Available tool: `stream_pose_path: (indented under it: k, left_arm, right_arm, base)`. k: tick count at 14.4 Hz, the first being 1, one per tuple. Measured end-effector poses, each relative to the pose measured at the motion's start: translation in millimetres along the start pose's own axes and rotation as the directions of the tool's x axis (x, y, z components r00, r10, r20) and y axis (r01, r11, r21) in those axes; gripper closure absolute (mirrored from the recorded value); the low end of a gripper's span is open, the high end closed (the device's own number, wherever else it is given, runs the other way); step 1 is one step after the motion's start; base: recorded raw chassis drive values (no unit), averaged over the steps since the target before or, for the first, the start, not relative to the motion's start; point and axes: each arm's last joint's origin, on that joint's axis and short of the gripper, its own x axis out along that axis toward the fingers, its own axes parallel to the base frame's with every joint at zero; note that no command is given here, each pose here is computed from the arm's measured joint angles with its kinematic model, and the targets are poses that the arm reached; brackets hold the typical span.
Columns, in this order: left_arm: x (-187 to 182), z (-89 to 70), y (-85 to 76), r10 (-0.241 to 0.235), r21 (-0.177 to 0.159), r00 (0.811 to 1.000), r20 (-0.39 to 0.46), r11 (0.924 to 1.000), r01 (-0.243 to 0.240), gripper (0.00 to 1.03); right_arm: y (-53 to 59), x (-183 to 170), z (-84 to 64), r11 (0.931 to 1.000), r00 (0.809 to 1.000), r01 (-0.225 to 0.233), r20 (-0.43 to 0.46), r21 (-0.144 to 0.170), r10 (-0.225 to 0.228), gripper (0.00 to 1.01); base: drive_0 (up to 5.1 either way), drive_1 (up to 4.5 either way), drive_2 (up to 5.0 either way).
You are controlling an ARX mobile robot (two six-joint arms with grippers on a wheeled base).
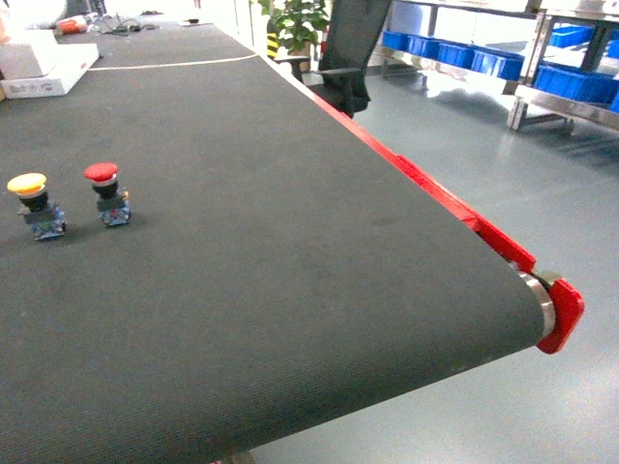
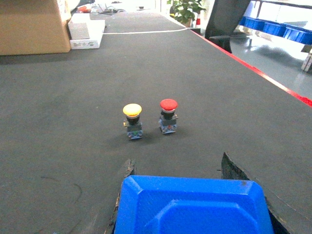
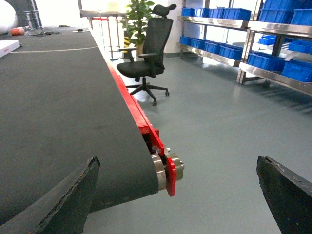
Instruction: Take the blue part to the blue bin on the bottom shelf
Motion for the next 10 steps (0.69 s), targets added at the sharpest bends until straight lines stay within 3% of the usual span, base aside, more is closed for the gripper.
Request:
stream_pose_path:
  k: [5, 10]
  left_arm:
    - [0.0, 0.1, 0.0, 0.000, 0.000, 1.000, 0.001, 1.0000, 0.000, 0.59]
    - [0.0, 0.0, 0.0, 0.000, 0.000, 1.000, 0.000, 1.0000, 0.000, 0.59]
  right_arm:
    - [0.0, 0.0, 0.0, 1.0000, 1.000, 0.000, 0.000, 0.000, 0.000, 0.03]
    - [0.0, 0.0, 0.0, 1.0000, 1.000, 0.000, 0.000, 0.000, 0.000, 0.03]
  base:
    - [0.0, 0.00, 0.0]
    - [-1.6, -1.62, -1.6]
